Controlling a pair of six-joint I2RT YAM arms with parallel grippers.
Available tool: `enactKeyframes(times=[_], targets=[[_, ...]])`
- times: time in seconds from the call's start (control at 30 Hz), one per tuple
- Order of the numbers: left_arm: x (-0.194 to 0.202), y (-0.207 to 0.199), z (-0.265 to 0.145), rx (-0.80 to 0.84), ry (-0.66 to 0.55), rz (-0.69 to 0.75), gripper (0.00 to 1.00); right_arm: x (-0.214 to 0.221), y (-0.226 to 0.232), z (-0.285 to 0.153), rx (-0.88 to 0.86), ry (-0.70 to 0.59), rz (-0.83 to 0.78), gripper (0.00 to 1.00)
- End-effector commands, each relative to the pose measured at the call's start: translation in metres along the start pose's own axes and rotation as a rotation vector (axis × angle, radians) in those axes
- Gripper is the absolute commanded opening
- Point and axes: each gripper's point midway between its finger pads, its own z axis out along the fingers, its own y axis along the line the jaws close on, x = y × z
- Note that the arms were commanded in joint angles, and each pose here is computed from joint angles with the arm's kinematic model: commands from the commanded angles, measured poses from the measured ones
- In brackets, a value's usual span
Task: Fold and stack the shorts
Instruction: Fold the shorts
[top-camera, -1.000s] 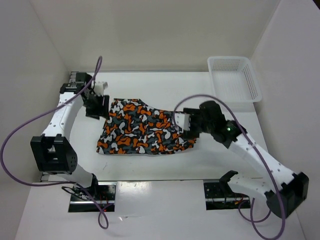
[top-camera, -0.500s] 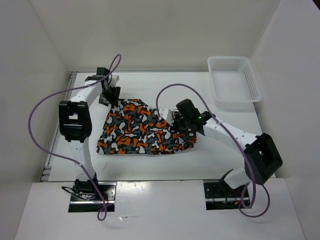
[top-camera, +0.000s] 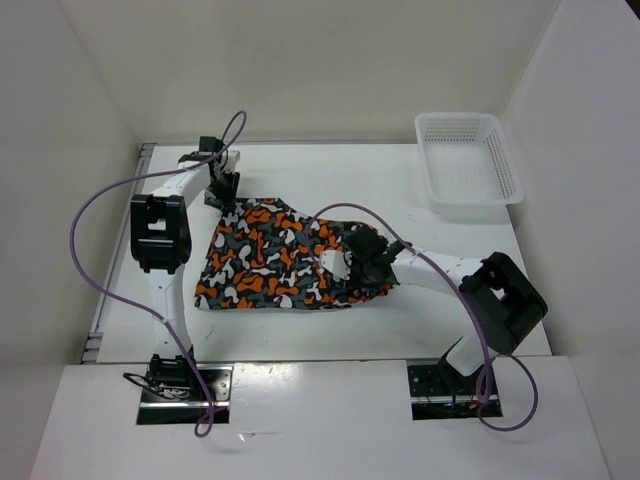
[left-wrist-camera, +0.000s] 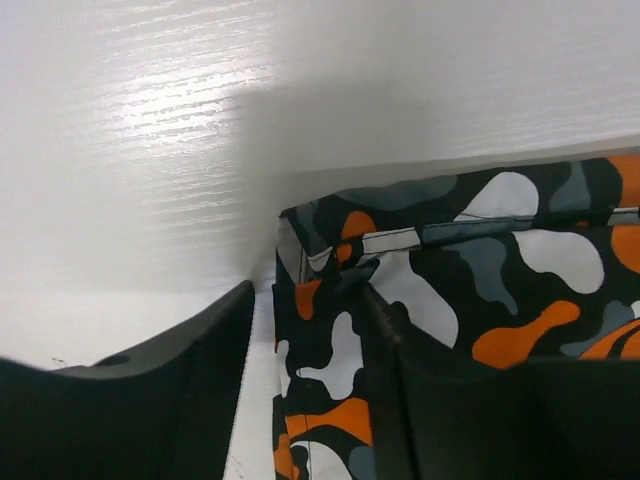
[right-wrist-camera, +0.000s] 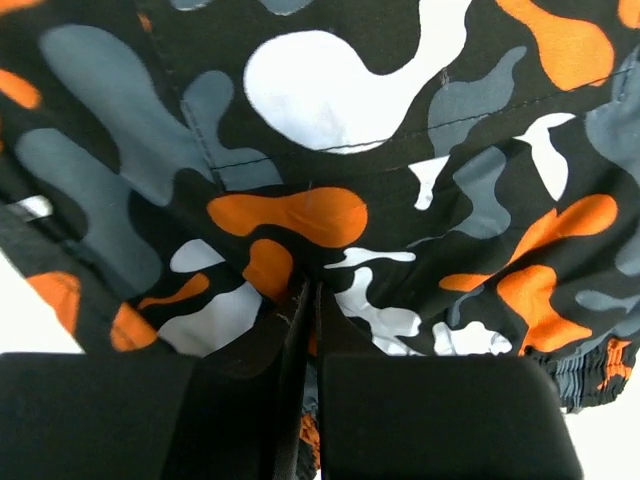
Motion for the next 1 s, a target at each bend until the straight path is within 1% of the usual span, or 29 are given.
enactKeyframes(times=[0.0,0.03,0.1,0.17,0.23,0.3,0.33,0.47,0.53,0.57,0.6,0.63,0.67,0.77,0.8,0.83,0.97], targets=[[0.016,-0.006,-0.002,0.040,0.047,0.000,0.51,0.005,-0.014,0.009,0.066,0.029,-0.055,0.09],[0.019,-0.006,-0.002,0.041,0.059,-0.001,0.41,0.006,-0.018,0.011,0.087,0.041,-0.055,0.09],[0.023,-0.006,-0.001,0.042,0.068,-0.001,0.28,0.003,-0.025,0.014,0.116,0.032,-0.066,0.09],[0.022,-0.008,-0.005,0.050,0.063,-0.001,0.21,0.004,-0.028,0.016,0.127,0.042,-0.095,0.10],[0.022,-0.008,-0.009,0.050,0.057,-0.001,0.21,0.003,-0.041,0.015,0.161,0.054,-0.109,0.10],[0.013,-0.007,-0.022,0.038,0.024,0.002,0.21,0.007,-0.046,0.020,0.165,0.073,-0.117,0.10],[0.008,-0.006,-0.025,0.037,0.006,0.003,0.22,0.007,-0.053,0.018,0.176,0.071,-0.118,0.10],[0.001,0.003,-0.038,-0.017,-0.033,0.004,0.25,0.009,-0.054,0.020,0.175,0.087,-0.147,0.10],[-0.004,0.000,-0.045,-0.023,-0.056,0.013,0.32,0.010,-0.055,0.019,0.180,0.095,-0.157,0.11],[-0.002,-0.001,-0.049,-0.023,-0.057,0.013,0.40,0.008,-0.059,0.016,0.200,0.090,-0.155,0.11],[-0.006,0.000,-0.049,-0.024,-0.072,0.013,0.42,0.008,-0.060,0.016,0.200,0.091,-0.166,0.14],[0.002,-0.001,-0.049,-0.023,-0.057,0.013,0.47,0.008,-0.060,0.016,0.200,0.091,-0.166,0.15],[-0.001,-0.001,-0.049,-0.024,-0.071,0.013,0.50,0.008,-0.060,0.016,0.200,0.091,-0.166,0.15],[0.005,0.001,-0.043,-0.032,-0.052,0.013,0.50,0.008,-0.060,0.016,0.199,0.091,-0.175,0.17],[0.007,0.001,-0.040,-0.032,-0.043,0.012,0.47,0.008,-0.060,0.016,0.199,0.091,-0.175,0.17],[0.009,0.002,-0.036,-0.040,-0.033,0.012,0.42,0.010,-0.059,0.016,0.192,0.098,-0.185,0.17],[0.017,0.009,-0.025,-0.075,-0.009,0.011,0.39,0.010,-0.059,0.013,0.191,0.099,-0.185,0.17]])
